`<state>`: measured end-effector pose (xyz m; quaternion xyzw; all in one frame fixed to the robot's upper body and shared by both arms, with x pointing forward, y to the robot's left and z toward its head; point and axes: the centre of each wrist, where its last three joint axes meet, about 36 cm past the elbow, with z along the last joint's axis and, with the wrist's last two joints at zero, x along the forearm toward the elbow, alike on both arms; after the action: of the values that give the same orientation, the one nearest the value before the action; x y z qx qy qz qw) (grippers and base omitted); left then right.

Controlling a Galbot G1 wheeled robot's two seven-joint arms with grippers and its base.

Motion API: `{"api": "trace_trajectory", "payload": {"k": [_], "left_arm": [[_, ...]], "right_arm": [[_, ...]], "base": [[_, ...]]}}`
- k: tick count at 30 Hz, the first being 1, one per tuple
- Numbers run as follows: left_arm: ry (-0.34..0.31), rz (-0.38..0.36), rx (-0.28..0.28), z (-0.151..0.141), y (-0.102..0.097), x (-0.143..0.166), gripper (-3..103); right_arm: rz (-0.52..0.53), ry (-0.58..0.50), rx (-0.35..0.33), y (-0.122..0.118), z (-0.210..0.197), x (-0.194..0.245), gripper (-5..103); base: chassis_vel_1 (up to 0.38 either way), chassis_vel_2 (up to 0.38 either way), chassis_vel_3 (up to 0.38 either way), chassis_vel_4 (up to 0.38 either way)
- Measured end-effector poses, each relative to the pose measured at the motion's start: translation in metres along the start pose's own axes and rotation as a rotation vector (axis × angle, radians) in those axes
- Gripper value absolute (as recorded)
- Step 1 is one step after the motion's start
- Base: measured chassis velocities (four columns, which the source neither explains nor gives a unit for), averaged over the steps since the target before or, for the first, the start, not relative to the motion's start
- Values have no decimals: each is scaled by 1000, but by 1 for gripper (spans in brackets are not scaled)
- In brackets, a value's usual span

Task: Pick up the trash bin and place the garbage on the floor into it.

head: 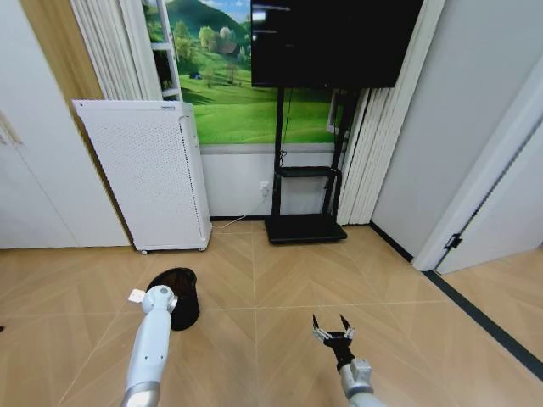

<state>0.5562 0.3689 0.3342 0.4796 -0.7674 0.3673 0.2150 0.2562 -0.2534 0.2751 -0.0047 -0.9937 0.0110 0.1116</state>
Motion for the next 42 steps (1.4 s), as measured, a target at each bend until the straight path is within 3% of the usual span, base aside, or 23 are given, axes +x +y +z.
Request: {"api": "trace_trajectory", "payload": {"k": [1, 4, 5, 8, 11, 12, 13, 14, 15, 16, 17, 18, 19, 21, 22, 23, 24, 26, 29, 34, 42], "left_arm": [[0, 0, 0, 0, 0, 0, 31], [-58, 40, -41, 1, 2, 0, 47], [-58, 40, -41, 1, 2, 0, 47], [-139, 137, -118, 2, 11, 8, 64], [-184, 182, -158, 2, 15, 11, 69], [-225, 221, -195, 2, 17, 14, 74], [-326, 328, -290, 1, 25, 24, 80], [-369, 384, -337, 1, 28, 31, 80], [-369, 384, -337, 1, 28, 31, 80], [-418, 467, -408, 2, 35, 43, 85], [-458, 591, -518, 9, 50, 62, 91], [-457, 664, -586, 19, 61, 75, 96], [-457, 664, -586, 19, 61, 75, 96], [-434, 807, -710, 40, 86, 101, 100], [-427, 839, -747, 46, 95, 107, 100], [-427, 839, -747, 46, 95, 107, 100], [-403, 911, -836, 61, 120, 122, 100], [-338, 976, -925, 88, 156, 142, 100], [-308, 996, -948, 100, 173, 154, 100], [-307, 1005, -945, 96, 174, 163, 100], [-313, 1011, -943, 56, 164, 167, 100]], "right_arm": [[0, 0, 0, 0, 0, 0, 100], [-3, 1, 0, 0, 2, 0, 100], [-3, 1, 0, 0, 2, 0, 100], [-3, -18, -7, 1, -4, -8, 100], [-4, -24, -12, 3, -7, -11, 100], [-4, -28, -15, 4, -9, -13, 100], [-3, -35, -23, 7, -14, -16, 100], [-2, -37, -25, 8, -15, -17, 100], [-2, -37, -25, 8, -15, -17, 100], [0, -41, -28, 9, -17, -18, 100], [4, -46, -31, 10, -20, -21, 100], [7, -51, -32, 11, -21, -24, 100], [7, -51, -32, 11, -21, -24, 100], [19, -66, -38, 11, -25, -31, 100], [22, -68, -39, 11, -26, -34, 100], [22, -68, -39, 11, -26, -34, 100], [32, -71, -42, 10, -25, -41, 100], [47, -75, -51, 11, -23, -55, 100], [56, -79, -63, 14, -23, -64, 100], [56, -84, -71, 14, -23, -71, 100], [-54, -66, -92, -8, -42, -95, 100]], "base": [[0, 0, 0, 0], [0, 0, 0, 0], [0, 0, 0, 0], [0, 0, 0, 0], [0, 0, 0, 0], [0, 0, 0, 0], [0, 0, 0, 0], [0, 0, 0, 0], [0, 0, 0, 0], [0, 0, 0, 0], [0, 0, 0, 0], [0, 0, 0, 0], [0, 0, 0, 0], [0, 0, 0, 0], [0, 0, 0, 0], [0, 0, 0, 0], [0, 0, 0, 0], [0, 0, 0, 0], [0, 0, 0, 0], [0, 0, 0, 0], [0, 0, 0, 0]]}}
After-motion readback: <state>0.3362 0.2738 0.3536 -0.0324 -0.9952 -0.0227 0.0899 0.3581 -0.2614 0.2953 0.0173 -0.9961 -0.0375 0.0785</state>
